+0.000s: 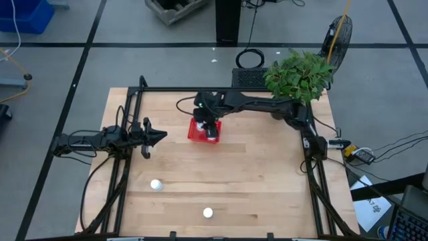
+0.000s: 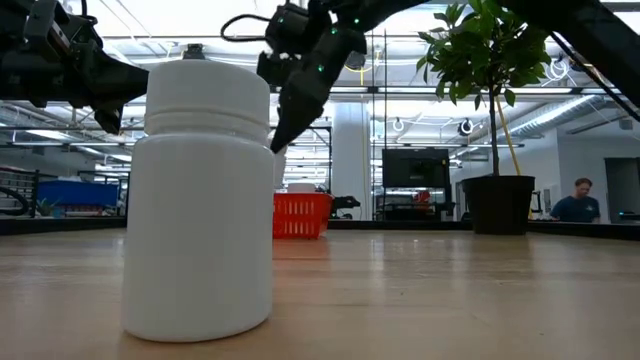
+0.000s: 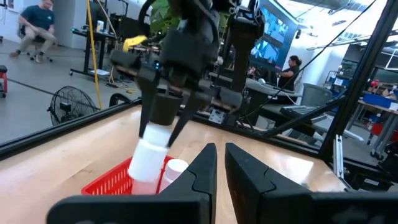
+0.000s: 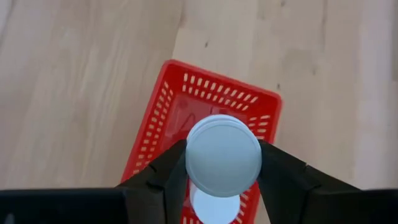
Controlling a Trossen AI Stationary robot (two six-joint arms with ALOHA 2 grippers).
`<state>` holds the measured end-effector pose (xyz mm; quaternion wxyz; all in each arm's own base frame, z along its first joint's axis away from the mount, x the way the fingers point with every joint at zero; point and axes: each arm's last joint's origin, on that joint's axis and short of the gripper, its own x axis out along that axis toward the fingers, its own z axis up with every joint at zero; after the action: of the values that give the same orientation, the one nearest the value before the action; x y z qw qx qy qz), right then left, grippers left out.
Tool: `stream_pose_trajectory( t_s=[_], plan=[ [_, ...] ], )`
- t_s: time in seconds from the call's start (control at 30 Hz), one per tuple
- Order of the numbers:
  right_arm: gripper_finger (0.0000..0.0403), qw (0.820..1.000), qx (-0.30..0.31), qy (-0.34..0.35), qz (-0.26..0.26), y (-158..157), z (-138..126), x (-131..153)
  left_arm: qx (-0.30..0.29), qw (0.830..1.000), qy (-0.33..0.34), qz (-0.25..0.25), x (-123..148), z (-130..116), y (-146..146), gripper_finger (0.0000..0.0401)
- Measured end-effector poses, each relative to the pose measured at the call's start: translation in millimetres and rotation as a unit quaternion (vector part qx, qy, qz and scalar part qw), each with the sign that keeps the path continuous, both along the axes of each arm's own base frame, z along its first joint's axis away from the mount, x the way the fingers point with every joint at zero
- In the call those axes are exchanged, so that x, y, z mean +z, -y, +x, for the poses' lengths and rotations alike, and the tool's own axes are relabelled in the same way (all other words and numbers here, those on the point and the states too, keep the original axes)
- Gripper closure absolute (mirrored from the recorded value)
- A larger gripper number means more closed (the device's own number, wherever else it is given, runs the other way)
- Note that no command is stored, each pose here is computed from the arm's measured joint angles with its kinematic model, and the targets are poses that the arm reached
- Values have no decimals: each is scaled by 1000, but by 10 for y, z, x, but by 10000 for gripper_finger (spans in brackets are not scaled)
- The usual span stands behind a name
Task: Pick and place pill bottles into a basket
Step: Put the white pill bottle into the red basket
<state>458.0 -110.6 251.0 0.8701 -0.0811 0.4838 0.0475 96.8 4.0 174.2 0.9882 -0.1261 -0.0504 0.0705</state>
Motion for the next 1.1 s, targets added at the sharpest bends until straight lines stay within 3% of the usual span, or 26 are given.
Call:
stream_pose_trajectory(
  t_s=[0.33,0.5,1.1],
  plan=[
    [251,999,15,-23,16,-9,73,-237,0,1000,0,0,0,0,0,364],
    [251,997,29,-5,65,-25,98,-247,0,1000,0,0,0,0,0,364],
    [238,996,26,-39,75,-40,95,-548,-1,1000,0,0,-1,0,0,364]
  ],
)
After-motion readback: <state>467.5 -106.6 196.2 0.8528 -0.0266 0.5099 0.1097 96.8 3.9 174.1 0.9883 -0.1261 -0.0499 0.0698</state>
